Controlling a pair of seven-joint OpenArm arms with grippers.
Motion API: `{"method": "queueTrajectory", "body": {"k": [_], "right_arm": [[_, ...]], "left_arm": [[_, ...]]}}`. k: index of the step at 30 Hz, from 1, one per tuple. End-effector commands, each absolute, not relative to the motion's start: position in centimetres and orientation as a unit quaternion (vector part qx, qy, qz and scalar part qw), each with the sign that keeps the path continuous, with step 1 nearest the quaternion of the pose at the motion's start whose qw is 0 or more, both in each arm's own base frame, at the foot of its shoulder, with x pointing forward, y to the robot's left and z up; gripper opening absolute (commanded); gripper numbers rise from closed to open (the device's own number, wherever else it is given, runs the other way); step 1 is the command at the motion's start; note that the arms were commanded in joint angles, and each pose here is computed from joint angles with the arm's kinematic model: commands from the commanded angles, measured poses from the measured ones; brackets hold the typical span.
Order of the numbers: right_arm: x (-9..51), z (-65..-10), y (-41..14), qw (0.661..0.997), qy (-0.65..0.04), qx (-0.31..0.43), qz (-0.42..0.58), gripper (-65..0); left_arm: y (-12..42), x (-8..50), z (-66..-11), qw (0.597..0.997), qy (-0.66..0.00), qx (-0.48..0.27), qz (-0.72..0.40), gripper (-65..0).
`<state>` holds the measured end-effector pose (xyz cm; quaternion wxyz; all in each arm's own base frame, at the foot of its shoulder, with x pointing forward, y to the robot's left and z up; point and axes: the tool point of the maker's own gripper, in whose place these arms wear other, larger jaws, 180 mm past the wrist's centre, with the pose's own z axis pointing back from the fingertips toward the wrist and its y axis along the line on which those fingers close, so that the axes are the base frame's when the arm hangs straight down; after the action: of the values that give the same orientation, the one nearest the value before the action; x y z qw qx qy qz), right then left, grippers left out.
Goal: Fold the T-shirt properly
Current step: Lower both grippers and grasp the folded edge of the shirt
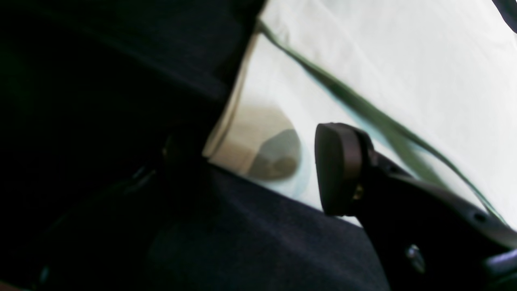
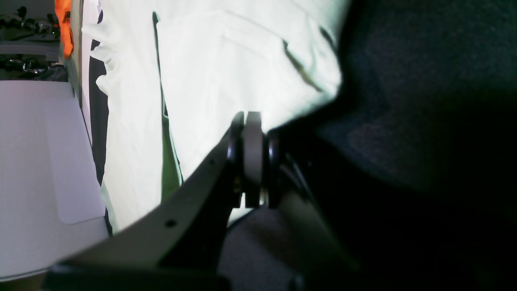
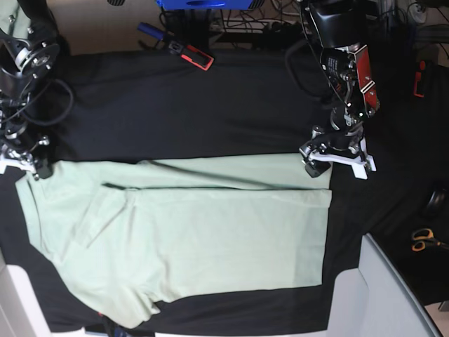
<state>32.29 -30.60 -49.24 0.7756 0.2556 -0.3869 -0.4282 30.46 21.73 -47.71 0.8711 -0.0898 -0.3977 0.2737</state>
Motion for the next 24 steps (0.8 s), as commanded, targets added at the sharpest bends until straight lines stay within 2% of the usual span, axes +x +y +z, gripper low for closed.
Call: {"method": "queueTrajectory", "body": {"k": [1, 7, 9, 12, 15, 24], "right_arm": [[33.5, -47.7, -31.7, 0.768, -0.41, 0.256, -0.42, -64.7], [33.5, -47.8, -31.6, 0.768, -0.41, 0.256, -0.42, -64.7], [33.5, -47.8, -31.6, 0.768, -0.41, 0.256, -0.42, -64.7], [33.4, -47.8, -31.6, 0.768, -0.409, 0.256, -0.42, -64.7], [33.4, -47.8, -31.6, 0.768, -0.409, 0.256, -0.42, -64.7], [32.9, -47.9, -32.2, 0.771, -0.409, 0.248, -0.419, -64.9]], "left_arm": [[21.3, 30.7, -47.6, 0.872, -0.393, -0.098, 0.273, -22.5], [20.7, 31.7, -48.4, 0.874, -0.382, -0.109, 0.28, -23.7], [20.5, 31.5, -49.0, 0.876, -0.373, -0.11, 0.284, -31.6], [20.6, 31.3, -49.3, 0.877, -0.369, -0.11, 0.288, -49.9], [20.7, 31.0, -49.4, 0.877, -0.367, -0.109, 0.289, -65.0], [21.7, 29.3, -49.8, 0.884, -0.359, -0.094, 0.284, -65.0]]}}
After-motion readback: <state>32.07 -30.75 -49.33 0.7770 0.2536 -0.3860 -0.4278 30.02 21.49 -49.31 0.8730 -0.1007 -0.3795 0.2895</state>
